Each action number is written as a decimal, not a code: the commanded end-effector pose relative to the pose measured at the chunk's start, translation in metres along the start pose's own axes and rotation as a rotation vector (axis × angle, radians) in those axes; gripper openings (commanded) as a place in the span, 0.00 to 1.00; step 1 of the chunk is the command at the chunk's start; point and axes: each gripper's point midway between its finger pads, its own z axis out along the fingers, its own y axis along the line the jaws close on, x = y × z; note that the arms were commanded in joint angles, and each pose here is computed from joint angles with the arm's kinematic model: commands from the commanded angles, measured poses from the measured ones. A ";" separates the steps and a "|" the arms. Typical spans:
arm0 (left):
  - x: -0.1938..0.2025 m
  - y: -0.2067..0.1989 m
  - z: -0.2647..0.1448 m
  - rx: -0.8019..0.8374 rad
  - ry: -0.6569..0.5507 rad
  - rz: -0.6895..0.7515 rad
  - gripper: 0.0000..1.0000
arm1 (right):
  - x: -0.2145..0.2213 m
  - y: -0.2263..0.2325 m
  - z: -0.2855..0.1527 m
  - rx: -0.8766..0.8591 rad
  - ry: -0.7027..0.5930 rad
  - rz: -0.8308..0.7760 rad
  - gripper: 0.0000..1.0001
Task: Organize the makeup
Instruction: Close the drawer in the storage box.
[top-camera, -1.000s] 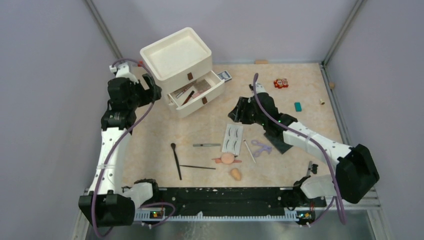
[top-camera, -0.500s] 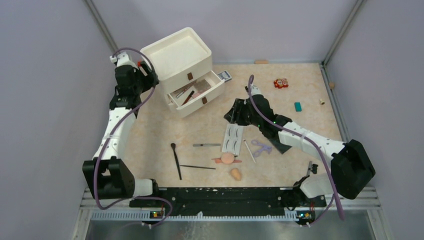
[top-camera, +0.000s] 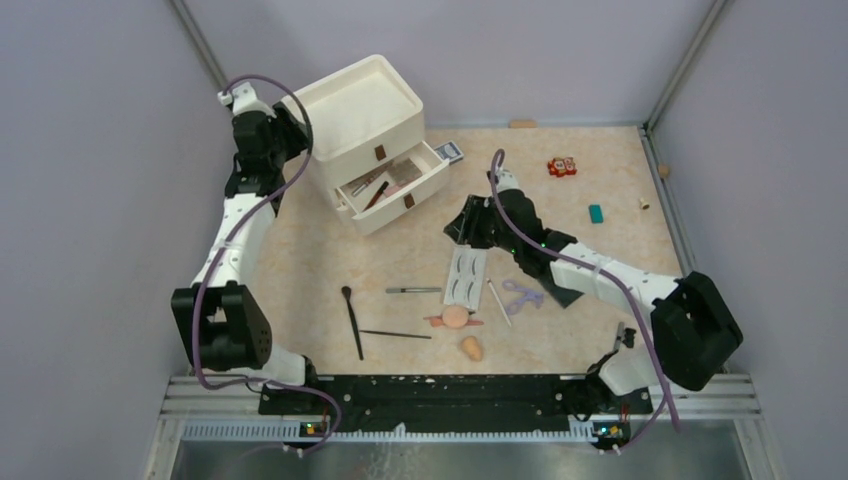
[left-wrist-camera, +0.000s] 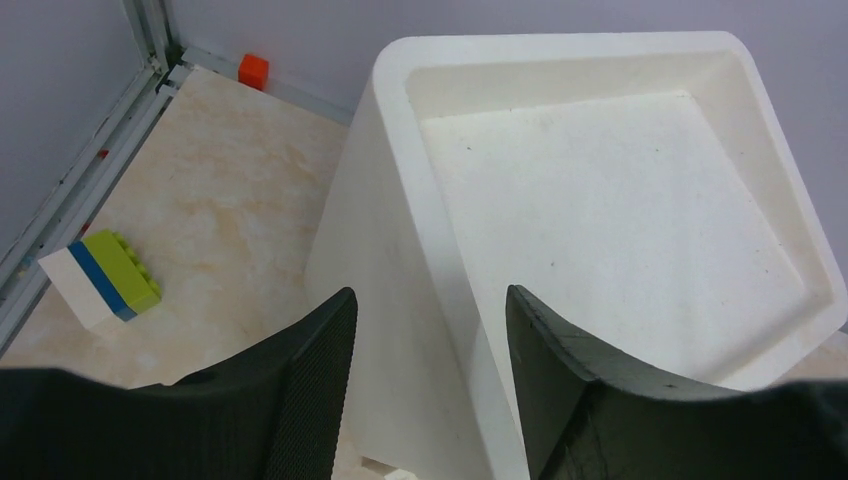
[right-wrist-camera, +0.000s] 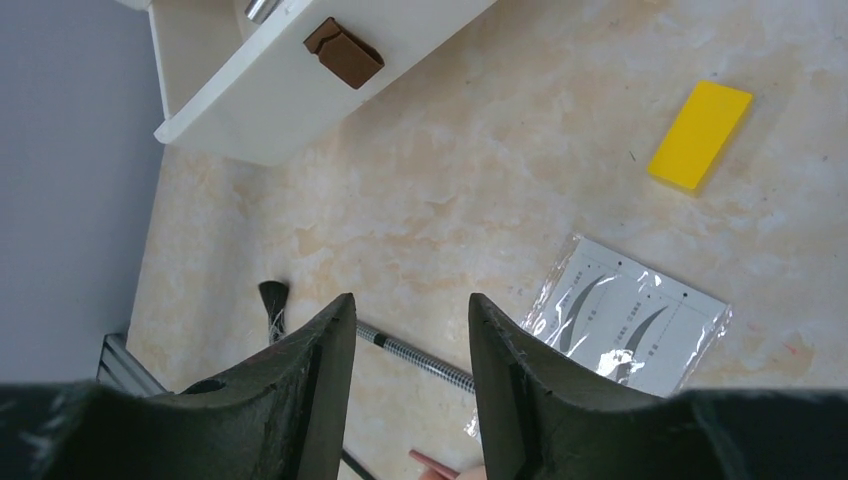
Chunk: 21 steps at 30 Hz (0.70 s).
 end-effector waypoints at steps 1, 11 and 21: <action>-0.020 -0.010 0.013 0.034 -0.061 0.017 0.62 | -0.028 0.027 0.014 -0.095 -0.097 -0.035 0.43; 0.019 -0.014 0.033 0.049 0.035 0.053 0.58 | -0.052 0.040 0.080 -0.077 -0.124 -0.105 0.34; 0.032 -0.017 0.030 0.044 0.067 0.091 0.58 | -0.075 0.057 0.165 -0.074 -0.133 -0.120 0.29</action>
